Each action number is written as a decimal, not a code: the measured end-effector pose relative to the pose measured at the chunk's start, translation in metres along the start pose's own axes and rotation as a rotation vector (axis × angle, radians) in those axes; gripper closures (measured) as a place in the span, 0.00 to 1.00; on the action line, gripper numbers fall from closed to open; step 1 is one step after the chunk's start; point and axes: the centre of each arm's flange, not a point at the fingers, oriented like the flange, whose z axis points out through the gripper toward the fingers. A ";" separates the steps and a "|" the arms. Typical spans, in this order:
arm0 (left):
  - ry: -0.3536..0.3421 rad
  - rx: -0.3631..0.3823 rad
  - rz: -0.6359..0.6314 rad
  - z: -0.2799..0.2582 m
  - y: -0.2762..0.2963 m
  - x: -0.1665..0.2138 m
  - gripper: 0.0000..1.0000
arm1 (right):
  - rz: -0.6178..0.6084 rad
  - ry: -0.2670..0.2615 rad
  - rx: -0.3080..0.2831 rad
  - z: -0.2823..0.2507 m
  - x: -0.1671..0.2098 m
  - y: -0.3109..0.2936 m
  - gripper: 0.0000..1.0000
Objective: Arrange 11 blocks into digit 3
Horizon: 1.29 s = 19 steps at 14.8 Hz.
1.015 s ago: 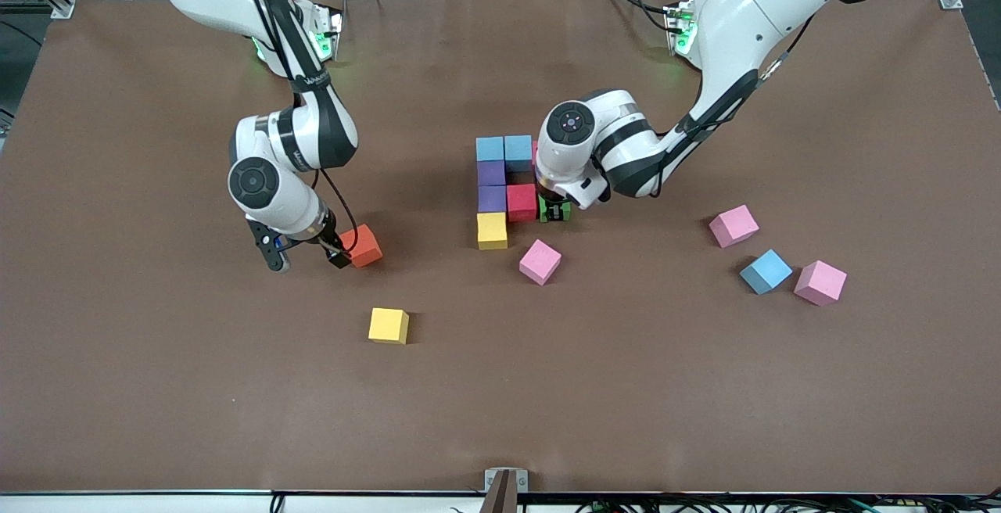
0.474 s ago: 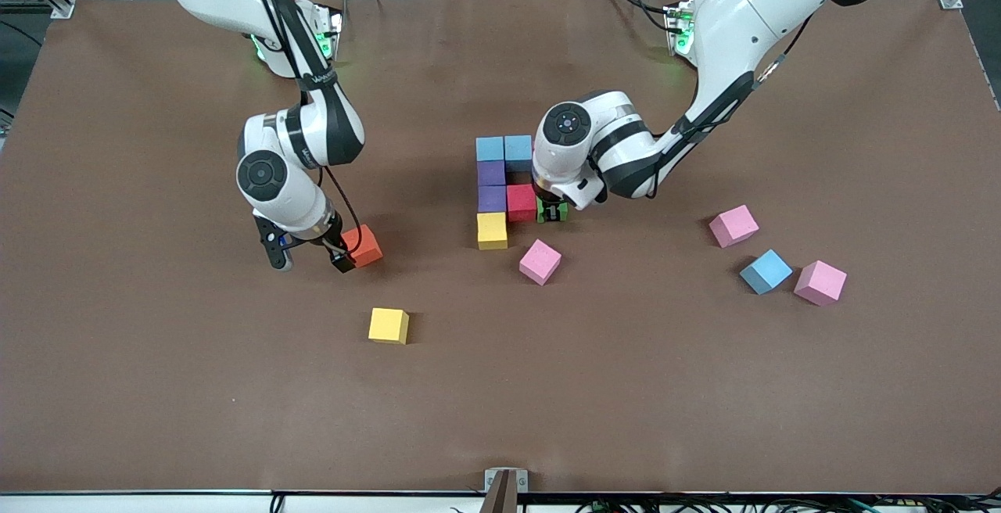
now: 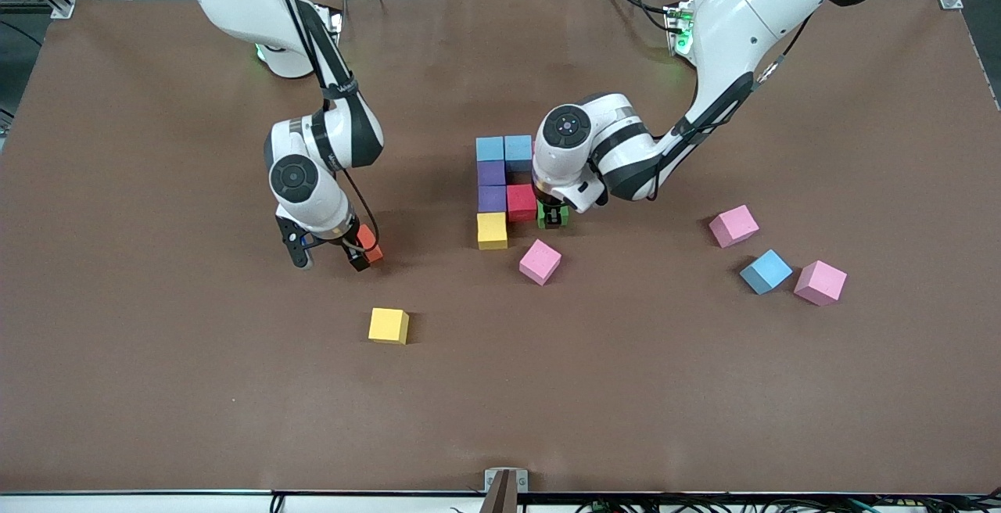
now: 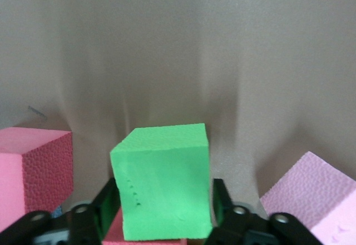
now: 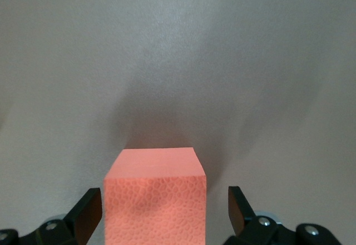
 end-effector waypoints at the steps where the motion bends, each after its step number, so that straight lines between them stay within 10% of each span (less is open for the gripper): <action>1: -0.001 -0.002 -0.003 -0.001 0.002 0.000 0.09 | -0.002 0.001 -0.002 0.001 -0.001 0.000 0.05; 6: -0.007 -0.039 -0.009 -0.019 0.010 0.003 0.00 | -0.040 0.002 0.009 -0.003 0.000 -0.004 0.41; 19: 0.012 -0.109 0.302 -0.116 0.105 0.014 0.00 | -0.927 0.022 0.143 -0.055 -0.184 -0.128 0.44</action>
